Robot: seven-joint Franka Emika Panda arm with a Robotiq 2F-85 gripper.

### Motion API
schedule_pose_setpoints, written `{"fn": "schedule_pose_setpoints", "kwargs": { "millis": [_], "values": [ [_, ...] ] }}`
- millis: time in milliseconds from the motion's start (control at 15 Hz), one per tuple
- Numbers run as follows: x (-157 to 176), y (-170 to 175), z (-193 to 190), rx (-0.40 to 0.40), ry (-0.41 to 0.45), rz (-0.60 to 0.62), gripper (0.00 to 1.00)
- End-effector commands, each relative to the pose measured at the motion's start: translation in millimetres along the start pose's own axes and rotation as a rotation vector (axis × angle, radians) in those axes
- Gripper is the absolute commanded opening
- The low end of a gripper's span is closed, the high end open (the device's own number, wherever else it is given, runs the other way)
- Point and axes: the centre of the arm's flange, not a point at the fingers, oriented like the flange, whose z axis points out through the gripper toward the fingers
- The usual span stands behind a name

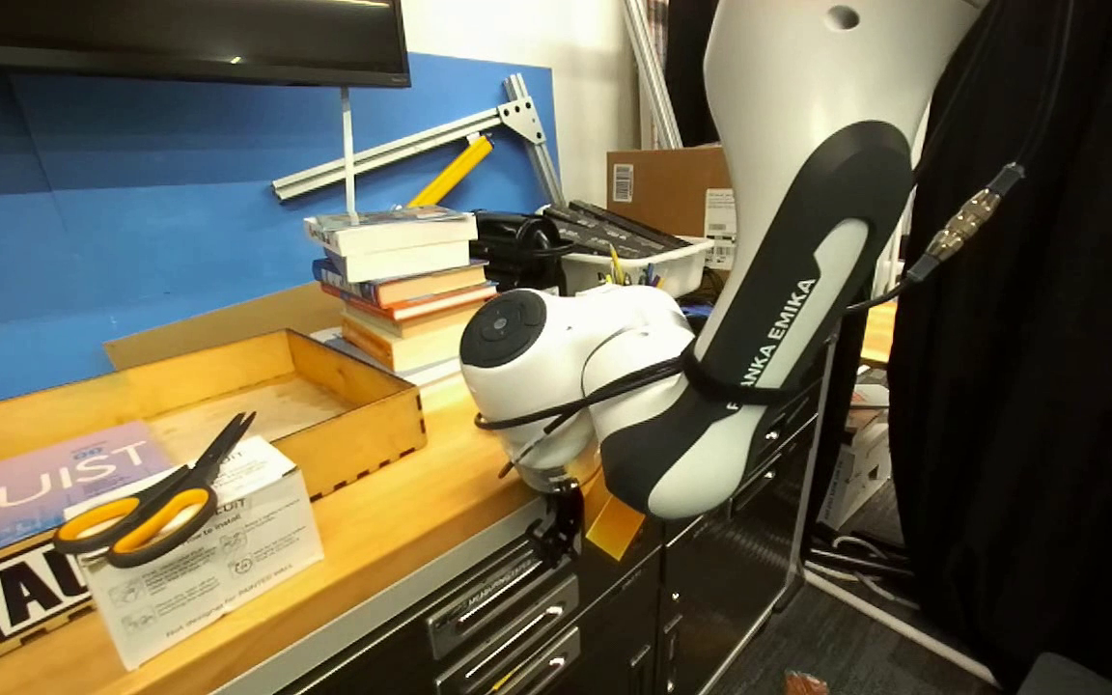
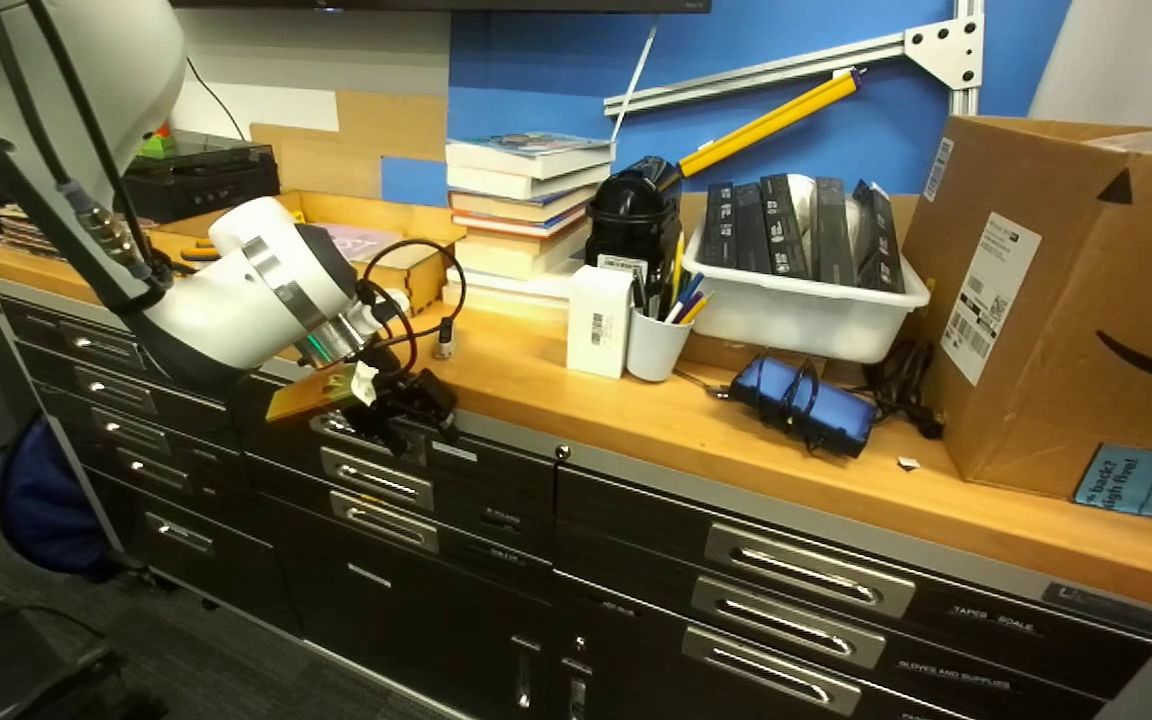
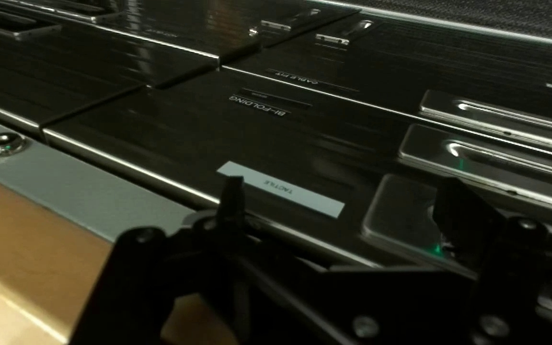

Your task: Pick up the blue object from the counter and put it in the open drawer and close it

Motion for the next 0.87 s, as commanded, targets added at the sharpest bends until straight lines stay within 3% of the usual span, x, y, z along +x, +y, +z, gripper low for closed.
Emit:
{"fn": "schedule_pose_setpoints", "kwargs": {
  "millis": [0,333,667,733,800],
  "values": [
    [-7,42,-35,0.061,-0.047,0.039,1.00],
    [-36,116,-87,0.225,-0.116,0.164,1.00],
    [-55,167,-164,0.320,-0.128,0.142,1.00],
    [-39,142,-119,0.293,-0.135,0.166,1.00],
    [-43,151,-136,0.307,-0.135,0.156,1.00]
  ]
}}
